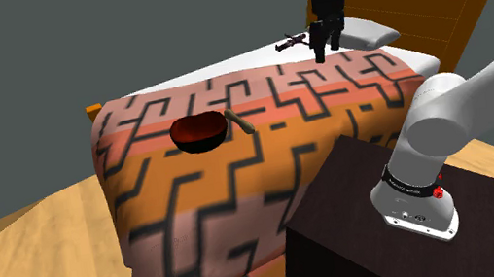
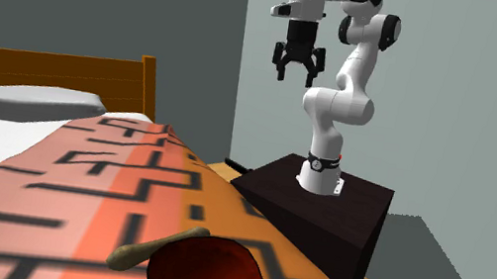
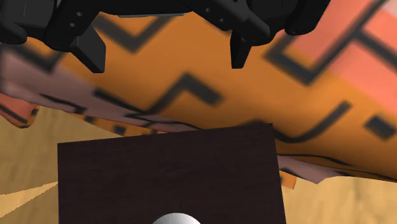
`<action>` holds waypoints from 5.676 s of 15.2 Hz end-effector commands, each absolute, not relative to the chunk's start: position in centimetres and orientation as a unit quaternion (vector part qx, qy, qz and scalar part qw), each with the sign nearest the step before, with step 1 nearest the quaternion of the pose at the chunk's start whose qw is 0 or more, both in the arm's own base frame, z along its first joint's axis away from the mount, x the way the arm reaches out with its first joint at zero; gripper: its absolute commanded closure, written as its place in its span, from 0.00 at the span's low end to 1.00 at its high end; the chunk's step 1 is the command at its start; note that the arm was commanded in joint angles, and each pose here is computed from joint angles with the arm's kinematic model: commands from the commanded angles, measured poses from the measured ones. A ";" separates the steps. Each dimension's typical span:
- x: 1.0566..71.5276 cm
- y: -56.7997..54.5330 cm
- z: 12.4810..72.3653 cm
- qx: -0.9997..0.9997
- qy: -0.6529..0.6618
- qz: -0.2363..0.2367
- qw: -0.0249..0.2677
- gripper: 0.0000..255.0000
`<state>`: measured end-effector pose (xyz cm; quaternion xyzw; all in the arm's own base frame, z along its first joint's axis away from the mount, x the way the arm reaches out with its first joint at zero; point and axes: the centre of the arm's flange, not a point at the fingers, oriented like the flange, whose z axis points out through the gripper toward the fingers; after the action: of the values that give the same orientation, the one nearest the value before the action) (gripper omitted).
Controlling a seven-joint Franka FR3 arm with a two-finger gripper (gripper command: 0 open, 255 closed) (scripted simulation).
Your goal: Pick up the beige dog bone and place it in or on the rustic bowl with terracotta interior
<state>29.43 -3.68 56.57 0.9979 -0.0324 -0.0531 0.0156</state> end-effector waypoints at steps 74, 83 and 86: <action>68.6 -10.0 24.0 0.990 -0.127 -0.047 -0.034 1.00; 68.6 -10.0 28.7 0.990 -0.127 -0.047 -0.034 1.00; 68.6 -10.0 30.3 0.990 -0.127 -0.047 -0.034 1.00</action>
<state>68.64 -9.95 29.78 0.9902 -0.1275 -0.0465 -0.0338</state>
